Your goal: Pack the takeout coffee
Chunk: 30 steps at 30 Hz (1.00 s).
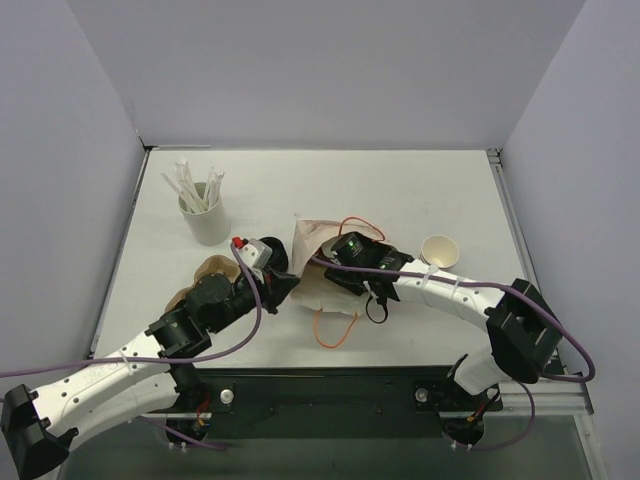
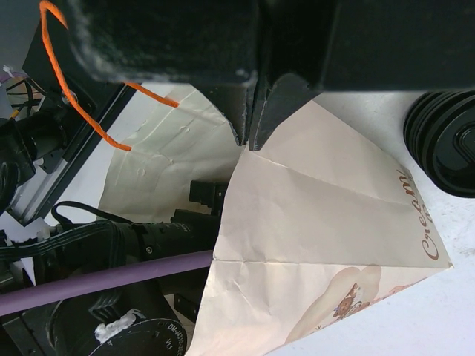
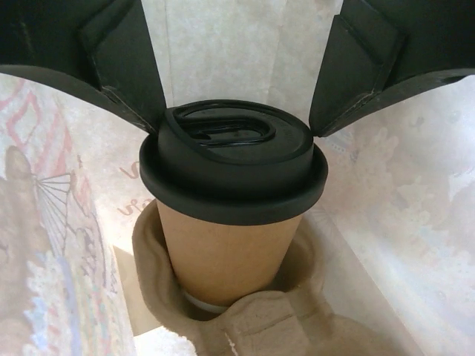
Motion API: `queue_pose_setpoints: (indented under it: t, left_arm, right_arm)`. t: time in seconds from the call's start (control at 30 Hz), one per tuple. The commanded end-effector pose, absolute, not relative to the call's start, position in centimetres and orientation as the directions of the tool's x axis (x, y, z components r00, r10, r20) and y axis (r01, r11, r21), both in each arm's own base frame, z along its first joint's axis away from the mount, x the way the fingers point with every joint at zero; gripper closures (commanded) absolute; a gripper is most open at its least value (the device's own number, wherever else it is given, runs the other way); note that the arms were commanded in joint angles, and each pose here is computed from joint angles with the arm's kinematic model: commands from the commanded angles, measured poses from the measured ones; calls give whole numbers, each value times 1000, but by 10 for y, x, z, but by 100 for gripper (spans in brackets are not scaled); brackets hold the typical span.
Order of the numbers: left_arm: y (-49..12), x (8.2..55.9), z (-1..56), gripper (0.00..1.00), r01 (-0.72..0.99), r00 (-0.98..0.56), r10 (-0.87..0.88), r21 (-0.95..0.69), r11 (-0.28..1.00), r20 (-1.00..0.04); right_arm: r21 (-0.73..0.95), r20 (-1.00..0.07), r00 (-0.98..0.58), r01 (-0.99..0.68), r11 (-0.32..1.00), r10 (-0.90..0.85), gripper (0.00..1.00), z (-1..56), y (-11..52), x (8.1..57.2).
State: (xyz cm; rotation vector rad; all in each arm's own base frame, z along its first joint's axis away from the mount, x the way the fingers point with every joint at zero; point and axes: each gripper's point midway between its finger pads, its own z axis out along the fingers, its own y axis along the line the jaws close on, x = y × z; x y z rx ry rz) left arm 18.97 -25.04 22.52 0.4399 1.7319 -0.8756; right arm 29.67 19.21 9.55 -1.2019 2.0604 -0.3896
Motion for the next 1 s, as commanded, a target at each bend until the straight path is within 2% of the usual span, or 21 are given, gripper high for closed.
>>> queue_pose_setpoints:
  t: [0.0, 0.2, 0.3, 0.53, 0.63, 0.97]
  left_arm:
    - [-256, 189, 252, 100, 695, -314, -176, -352, 627, -933]
    - [-256, 190, 250, 100, 690, -319, -163, -346, 635, -934]
    - [-256, 191, 249, 100, 688, -318, -162, -344, 639, -934]
    - [-257, 192, 251, 100, 688, -316, -162, -343, 639, -935]
    - [-257, 192, 249, 100, 686, -316, -158, -341, 643, -935]
    - [-255, 195, 248, 100, 663, -331, -156, -348, 663, -930]
  right_arm:
    - [-529, -426, -362, -643, 554, -829, 21, 85, 185, 291]
    - [-525, -444, -355, -641, 560, -822, 19, 89, 186, 291]
    - [-532, -451, -351, -633, 563, -820, 13, 94, 185, 292]
    - [-550, -468, -340, -610, 571, -815, 9, 108, 184, 296]
    - [-548, -474, -336, -611, 571, -814, 0, 110, 185, 296]
    - [-550, -489, -328, -603, 578, -808, 0, 122, 184, 295]
